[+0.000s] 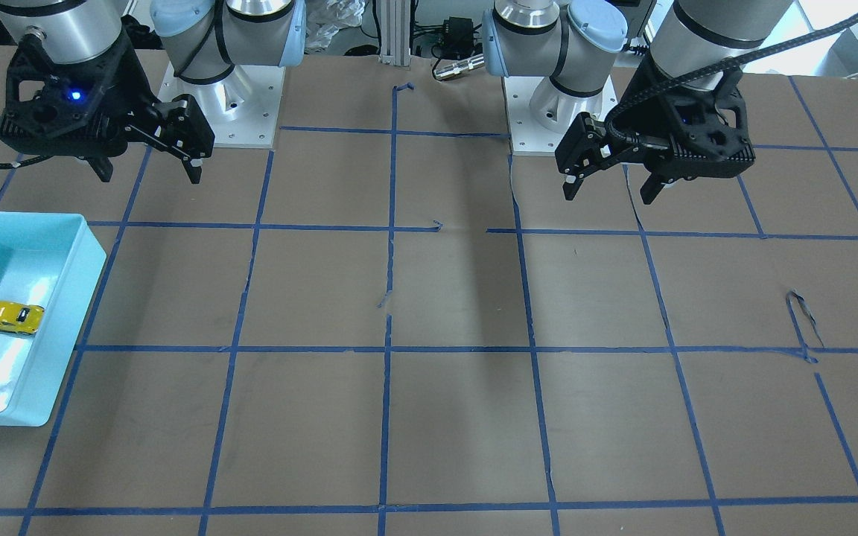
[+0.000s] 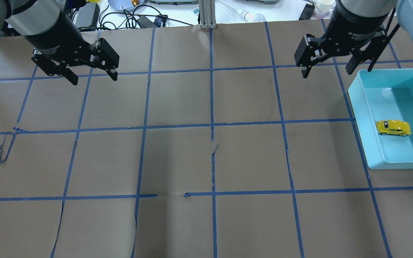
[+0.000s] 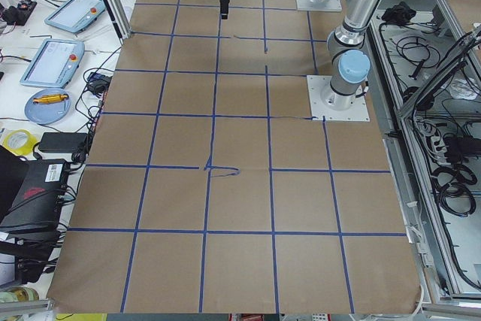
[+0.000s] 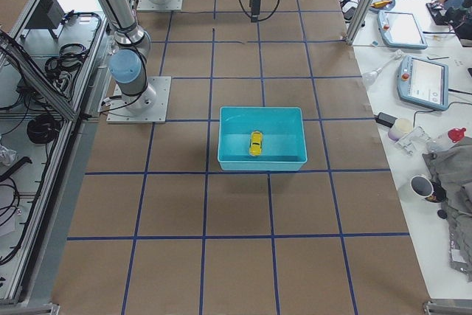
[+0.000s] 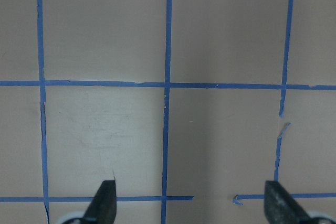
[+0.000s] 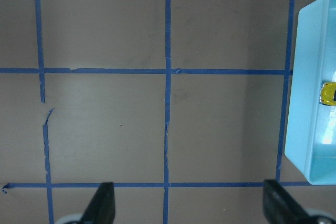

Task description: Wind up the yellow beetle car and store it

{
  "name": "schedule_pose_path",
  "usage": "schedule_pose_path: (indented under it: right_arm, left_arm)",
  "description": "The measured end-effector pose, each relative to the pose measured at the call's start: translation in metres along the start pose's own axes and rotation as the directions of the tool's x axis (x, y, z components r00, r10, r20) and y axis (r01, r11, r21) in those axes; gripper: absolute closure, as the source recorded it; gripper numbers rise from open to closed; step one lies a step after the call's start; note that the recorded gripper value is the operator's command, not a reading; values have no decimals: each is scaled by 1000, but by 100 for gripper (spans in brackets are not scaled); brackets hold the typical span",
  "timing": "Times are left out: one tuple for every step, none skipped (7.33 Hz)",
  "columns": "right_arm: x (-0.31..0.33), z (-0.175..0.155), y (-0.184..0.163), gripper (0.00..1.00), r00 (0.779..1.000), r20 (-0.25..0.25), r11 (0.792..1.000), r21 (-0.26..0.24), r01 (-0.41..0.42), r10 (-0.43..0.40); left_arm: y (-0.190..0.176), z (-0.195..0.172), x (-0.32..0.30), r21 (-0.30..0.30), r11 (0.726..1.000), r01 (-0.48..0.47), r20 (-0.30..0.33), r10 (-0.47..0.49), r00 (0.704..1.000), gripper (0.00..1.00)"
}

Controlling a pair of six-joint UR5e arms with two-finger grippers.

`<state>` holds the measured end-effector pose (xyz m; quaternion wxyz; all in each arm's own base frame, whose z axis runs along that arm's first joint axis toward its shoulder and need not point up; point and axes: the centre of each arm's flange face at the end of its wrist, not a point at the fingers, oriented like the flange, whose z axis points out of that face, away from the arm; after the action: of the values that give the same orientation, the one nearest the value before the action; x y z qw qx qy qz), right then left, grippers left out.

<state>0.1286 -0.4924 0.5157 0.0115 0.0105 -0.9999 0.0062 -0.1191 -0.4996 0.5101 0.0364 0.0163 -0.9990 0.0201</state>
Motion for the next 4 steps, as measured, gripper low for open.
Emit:
schedule_pose_path:
  right_arm:
    - [-2, 0, -1, 0, 1000, 15, 1000, 5, 0, 0]
    - [-2, -1, -1, 0, 1000, 21, 1000, 9, 1, -1]
    - [-3, -1, -1, 0, 1000, 23, 1000, 10, 1, -2]
    - [-3, 0, -1, 0, 1000, 23, 1000, 10, 2, -2]
  left_arm:
    - [0, -1, 0, 2, 1000, 0, -1, 0, 1000, 0]
    - [1, -2, 0, 4, 1000, 0, -1, 0, 1000, 0]
    - [1, -2, 1, 5, 1000, 0, -2, 0, 1000, 0]
    - [0, -2, 1, 5, 1000, -1, -2, 1, 1000, 0]
